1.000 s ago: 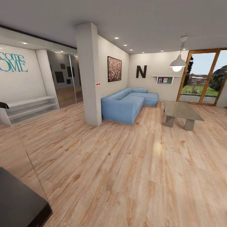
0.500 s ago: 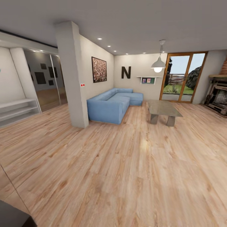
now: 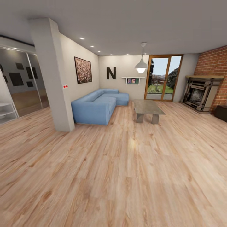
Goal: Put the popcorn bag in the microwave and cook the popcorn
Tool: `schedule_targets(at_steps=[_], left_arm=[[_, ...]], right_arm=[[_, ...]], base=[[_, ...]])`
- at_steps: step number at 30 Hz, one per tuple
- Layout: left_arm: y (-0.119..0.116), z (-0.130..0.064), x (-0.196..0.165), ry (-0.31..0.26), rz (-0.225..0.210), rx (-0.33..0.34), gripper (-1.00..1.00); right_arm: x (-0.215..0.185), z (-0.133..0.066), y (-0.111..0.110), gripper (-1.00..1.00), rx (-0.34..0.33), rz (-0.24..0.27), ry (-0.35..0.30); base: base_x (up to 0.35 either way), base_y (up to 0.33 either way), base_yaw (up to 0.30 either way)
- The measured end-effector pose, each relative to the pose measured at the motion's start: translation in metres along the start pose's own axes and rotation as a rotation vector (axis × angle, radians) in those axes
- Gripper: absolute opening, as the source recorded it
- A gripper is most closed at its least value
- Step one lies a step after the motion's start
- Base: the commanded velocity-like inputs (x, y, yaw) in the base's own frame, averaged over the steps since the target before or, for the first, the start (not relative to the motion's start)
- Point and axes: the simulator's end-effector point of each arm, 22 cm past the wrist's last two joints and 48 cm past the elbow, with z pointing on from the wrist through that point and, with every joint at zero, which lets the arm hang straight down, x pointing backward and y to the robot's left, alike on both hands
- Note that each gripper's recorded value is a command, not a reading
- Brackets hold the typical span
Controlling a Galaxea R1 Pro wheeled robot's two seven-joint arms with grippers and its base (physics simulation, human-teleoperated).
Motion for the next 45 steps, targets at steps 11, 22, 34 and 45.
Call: schedule_targets(at_steps=[11, 22, 34, 45], left_arm=[[0.0011, -0.0001, 0.0045, 0.02, 0.0, -0.005, 1.0], [0.0011, -0.0001, 0.0034, 0.016, 0.002, -0.005, 1.0], [0.0011, 0.0001, -0.0032, -0.009, -0.002, -0.005, 1.0], [0.0011, 0.0001, -0.0047, -0.013, -0.003, -0.005, 1.0]], right_arm=[[-0.0008, 0.0, 0.0005, 1.0, -0.002, -0.02, -0.002], [-0.001, 0.0, 0.002, 1.0, -0.004, -0.019, -0.004], [-0.0012, 0.0002, -0.001, 1.0, 0.001, -0.001, -0.003], [-0.0022, 0.0002, -0.0011, 1.0, 0.001, 0.003, -0.005]], base=[[0.316, 0.0, -0.078], [0.326, 0.0, 0.0], [0.08, 0.0, -0.246], [0.0, 0.0, -0.288]])
